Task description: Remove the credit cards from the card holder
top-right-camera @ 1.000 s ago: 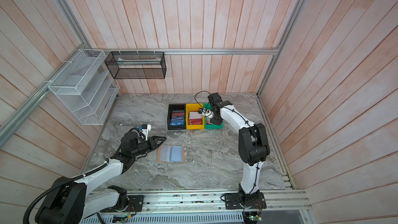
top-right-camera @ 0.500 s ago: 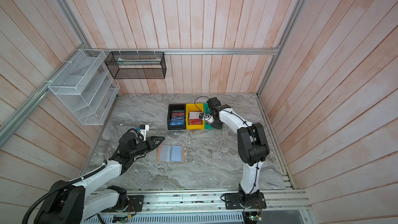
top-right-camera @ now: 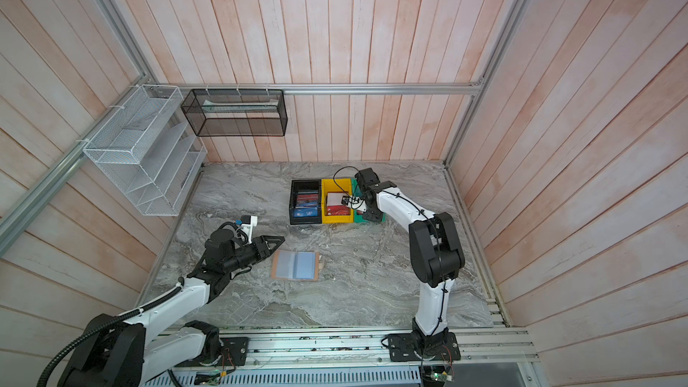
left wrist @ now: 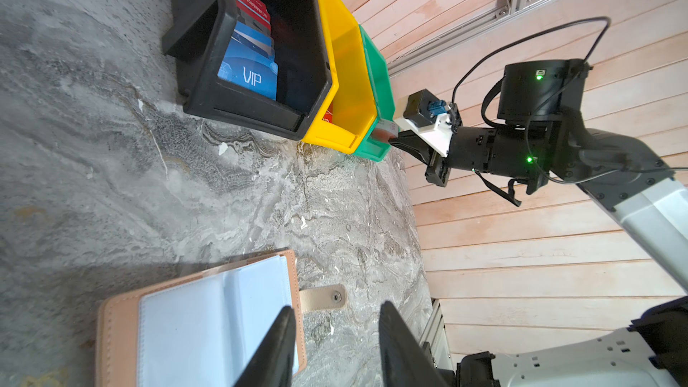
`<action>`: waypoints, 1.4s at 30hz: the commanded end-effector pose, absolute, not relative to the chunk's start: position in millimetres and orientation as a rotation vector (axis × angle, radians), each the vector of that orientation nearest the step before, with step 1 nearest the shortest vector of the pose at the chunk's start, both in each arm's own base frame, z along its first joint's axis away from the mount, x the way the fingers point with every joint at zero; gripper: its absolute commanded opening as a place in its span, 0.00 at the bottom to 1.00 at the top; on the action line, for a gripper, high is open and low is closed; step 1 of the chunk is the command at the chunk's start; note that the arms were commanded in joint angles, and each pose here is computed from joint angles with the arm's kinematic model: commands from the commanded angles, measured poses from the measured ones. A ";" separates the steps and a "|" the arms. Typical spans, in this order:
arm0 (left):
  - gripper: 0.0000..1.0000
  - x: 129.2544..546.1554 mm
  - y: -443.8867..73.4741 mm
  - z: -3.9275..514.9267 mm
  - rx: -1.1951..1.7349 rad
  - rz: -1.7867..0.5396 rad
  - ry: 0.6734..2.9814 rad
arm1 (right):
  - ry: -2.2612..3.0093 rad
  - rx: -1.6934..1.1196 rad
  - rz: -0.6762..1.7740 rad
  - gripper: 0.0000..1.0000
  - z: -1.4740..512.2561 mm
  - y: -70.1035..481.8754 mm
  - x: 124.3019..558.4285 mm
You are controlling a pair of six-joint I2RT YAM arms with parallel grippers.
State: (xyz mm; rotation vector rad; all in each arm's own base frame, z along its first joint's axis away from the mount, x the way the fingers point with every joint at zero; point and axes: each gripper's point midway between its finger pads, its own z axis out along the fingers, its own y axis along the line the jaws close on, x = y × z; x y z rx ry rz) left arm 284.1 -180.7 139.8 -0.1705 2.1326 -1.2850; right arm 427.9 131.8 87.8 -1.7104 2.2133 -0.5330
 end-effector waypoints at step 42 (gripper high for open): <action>0.40 287.8 -181.9 135.5 -0.152 -1.300 2.158 | 2.221 -1.700 -0.574 0.16 68.8 130.2 438.0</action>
